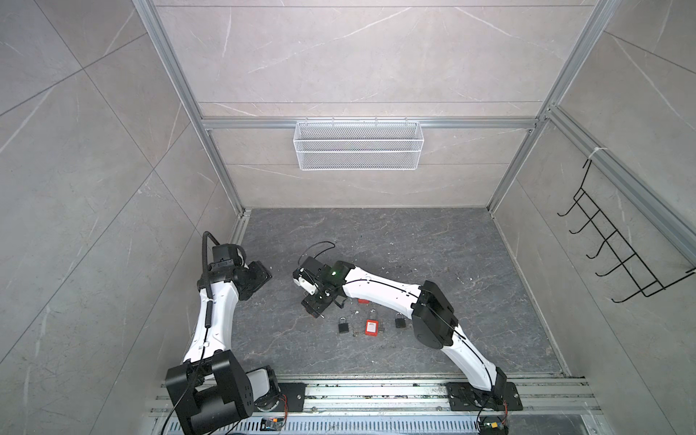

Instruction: Lock with the key

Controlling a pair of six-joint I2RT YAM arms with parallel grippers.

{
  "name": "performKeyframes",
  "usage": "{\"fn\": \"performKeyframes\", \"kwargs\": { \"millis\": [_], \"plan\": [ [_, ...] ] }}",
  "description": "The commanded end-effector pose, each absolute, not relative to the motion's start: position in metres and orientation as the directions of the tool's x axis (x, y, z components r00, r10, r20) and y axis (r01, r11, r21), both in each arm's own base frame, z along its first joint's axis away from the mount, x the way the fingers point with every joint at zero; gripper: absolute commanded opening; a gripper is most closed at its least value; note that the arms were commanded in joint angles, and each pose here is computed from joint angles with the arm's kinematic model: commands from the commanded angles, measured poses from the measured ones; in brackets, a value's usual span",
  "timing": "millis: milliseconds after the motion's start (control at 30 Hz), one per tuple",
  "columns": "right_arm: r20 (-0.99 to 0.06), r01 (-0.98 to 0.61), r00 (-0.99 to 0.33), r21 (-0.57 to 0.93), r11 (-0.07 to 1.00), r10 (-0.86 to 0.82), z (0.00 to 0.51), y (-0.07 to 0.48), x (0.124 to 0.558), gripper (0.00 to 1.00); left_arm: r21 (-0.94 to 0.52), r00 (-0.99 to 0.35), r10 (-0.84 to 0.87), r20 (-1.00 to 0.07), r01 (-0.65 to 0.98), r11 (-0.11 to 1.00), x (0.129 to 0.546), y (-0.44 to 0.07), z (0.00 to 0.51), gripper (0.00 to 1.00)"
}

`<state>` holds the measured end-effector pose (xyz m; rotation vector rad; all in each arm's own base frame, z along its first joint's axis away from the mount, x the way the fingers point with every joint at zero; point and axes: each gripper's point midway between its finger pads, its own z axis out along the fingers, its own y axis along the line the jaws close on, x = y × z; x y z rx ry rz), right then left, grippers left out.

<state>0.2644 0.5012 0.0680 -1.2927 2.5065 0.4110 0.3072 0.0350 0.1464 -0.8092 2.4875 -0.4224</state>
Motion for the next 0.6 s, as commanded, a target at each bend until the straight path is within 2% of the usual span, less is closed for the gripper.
{"fn": "performKeyframes", "kwargs": {
  "millis": [0, 400, 567],
  "plan": [
    [-0.261, -0.839, -0.540, 0.099, 0.534, -0.800, 0.047, 0.490, 0.254, 0.67, -0.439, -0.731, -0.578, -0.363, -0.414, 0.798, 0.310, 0.031, 0.145, 0.65],
    [-0.164, -0.828, -0.560, 0.067, 0.557, -0.812, 0.012, 0.486, 0.256, 0.60, -0.417, -0.741, -0.563, -0.366, -0.410, 0.811, 0.306, 0.033, 0.141, 0.65],
    [-0.182, -0.841, -0.539, 0.065, 0.537, -0.823, 0.016, 0.488, 0.258, 0.49, -0.418, -0.745, -0.554, -0.371, -0.399, 0.816, 0.304, 0.031, 0.143, 0.65]
  ]
}}
